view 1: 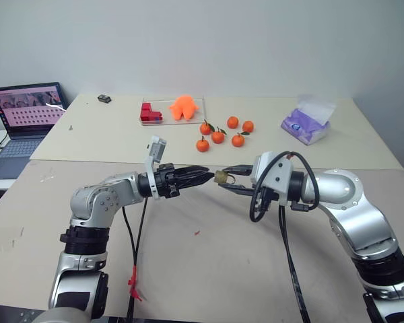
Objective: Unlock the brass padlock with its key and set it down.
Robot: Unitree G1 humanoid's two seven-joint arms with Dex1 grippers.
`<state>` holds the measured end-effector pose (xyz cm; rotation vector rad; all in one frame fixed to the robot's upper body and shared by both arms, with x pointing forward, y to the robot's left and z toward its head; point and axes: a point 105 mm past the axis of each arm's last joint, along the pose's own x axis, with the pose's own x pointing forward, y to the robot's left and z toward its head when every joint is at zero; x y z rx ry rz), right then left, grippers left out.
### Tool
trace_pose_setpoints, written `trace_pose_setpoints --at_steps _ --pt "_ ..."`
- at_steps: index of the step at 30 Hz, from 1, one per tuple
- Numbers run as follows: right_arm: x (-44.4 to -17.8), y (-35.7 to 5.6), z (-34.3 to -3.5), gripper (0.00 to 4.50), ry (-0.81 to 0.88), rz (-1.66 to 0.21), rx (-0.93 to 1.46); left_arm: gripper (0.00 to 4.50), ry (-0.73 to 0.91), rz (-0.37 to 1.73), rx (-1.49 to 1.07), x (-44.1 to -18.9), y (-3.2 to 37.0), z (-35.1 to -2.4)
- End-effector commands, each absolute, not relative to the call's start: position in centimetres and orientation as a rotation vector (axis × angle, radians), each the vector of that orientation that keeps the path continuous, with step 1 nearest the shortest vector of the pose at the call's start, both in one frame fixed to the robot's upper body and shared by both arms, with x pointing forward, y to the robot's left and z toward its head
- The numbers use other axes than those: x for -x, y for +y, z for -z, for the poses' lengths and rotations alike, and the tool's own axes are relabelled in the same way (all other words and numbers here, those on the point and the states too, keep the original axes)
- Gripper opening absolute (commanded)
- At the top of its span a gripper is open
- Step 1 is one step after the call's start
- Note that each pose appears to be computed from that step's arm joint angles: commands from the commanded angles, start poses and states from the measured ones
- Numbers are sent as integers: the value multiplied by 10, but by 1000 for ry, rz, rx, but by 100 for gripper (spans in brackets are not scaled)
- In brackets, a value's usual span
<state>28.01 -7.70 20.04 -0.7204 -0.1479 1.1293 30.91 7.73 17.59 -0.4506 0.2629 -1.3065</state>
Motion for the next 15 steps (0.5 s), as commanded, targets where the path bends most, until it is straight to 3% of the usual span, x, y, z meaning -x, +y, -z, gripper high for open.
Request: trace_pose_setpoints --at_steps 1,2,3,15 --pt "-279 -77 -221 91 -223 -1107 769 67 232 1345 457 -306 76 -188" --pt "-279 -77 -221 91 -222 -1106 771 18 232 1342 456 -306 76 -188" --pt "-279 -77 -221 91 -222 -1106 772 2 233 1338 454 -307 76 -188" --pt "-280 -81 -220 91 -221 -1094 779 2 253 1342 293 -308 73 -174"
